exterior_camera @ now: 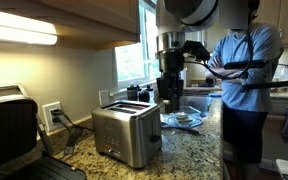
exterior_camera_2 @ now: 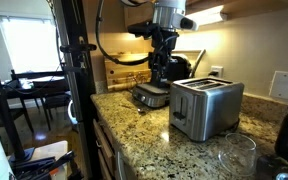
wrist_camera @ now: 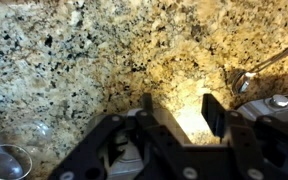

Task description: Push the lever of the toaster down

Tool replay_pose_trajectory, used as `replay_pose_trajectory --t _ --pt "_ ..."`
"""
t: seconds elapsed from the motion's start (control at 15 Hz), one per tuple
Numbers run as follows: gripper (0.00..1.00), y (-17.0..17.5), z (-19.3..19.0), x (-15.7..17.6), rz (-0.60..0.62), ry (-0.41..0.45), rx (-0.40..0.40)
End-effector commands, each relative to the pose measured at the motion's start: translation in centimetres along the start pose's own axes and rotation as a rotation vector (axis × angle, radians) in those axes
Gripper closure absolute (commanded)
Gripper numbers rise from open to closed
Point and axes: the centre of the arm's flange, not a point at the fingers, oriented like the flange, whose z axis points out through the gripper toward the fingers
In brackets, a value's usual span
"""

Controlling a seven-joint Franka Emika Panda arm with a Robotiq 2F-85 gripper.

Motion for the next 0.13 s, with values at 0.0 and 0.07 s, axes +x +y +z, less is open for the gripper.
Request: replay_pose_trajectory --t 0.0,0.07 --pt "0.41 -0.02 -0.06 -0.03 0.003 -0.003 0.0" --pt "0.34 -0.03 -0.07 -0.04 0.006 -0.004 0.0"
